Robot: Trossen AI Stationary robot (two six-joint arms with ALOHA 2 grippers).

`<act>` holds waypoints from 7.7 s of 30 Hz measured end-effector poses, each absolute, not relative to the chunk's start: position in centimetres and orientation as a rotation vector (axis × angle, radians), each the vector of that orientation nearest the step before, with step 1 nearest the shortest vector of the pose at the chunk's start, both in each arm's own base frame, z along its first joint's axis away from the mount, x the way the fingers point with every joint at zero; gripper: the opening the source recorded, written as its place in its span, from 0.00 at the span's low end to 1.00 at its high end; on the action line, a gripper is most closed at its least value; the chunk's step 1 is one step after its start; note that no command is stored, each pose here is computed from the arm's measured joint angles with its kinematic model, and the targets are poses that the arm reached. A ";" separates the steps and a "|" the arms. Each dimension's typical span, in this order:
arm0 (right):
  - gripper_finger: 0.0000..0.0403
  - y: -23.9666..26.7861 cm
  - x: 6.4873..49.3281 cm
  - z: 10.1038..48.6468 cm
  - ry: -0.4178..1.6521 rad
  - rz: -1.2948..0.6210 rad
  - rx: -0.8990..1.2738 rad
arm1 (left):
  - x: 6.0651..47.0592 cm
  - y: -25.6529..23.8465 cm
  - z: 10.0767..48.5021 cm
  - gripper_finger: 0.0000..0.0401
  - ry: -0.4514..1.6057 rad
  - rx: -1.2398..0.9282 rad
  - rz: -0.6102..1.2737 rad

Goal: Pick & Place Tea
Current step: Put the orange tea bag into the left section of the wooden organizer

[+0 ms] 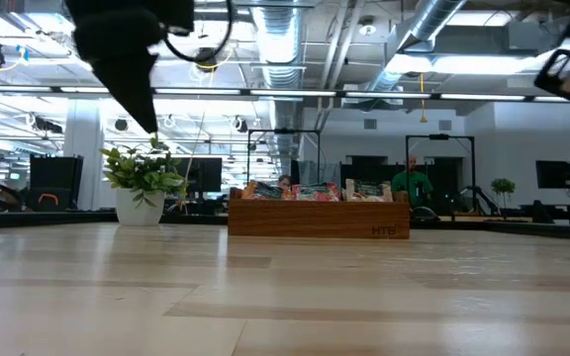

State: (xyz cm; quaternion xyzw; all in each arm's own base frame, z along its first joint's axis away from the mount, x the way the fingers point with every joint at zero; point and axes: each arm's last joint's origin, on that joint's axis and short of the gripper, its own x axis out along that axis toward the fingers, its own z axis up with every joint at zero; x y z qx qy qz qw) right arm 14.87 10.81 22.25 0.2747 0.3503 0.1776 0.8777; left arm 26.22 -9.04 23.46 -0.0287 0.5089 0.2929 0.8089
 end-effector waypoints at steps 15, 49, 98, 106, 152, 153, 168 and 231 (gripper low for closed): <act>0.01 15.3 21.2 16.7 1.155 0.192 0.627 | 20.6 -10.1 22.7 0.35 1.011 -0.164 0.639; 0.22 17.2 23.4 19.7 1.198 0.239 0.591 | 18.9 -11.5 22.6 0.35 0.971 -0.047 0.630; 0.21 18.5 27.1 13.2 1.458 -0.221 0.291 | 18.6 -11.3 22.6 0.35 0.985 0.011 0.652; 0.21 16.8 27.7 13.7 1.454 -0.299 0.172 | 18.6 -11.3 22.6 0.35 0.985 0.011 0.652; 0.21 15.0 29.7 15.7 1.482 -0.208 0.083 | 18.6 -11.2 22.7 0.35 0.961 0.027 0.662; 0.21 15.0 29.8 15.7 1.478 -0.201 0.074 | 18.6 -11.2 22.7 0.35 0.961 0.027 0.662; 0.21 14.7 28.9 13.6 1.463 -0.175 0.085 | 18.6 -11.2 22.7 0.35 0.961 0.027 0.662; 0.00 10.6 31.4 27.4 1.109 -0.055 -0.100 | 22.8 -11.7 28.8 0.35 0.794 0.002 0.476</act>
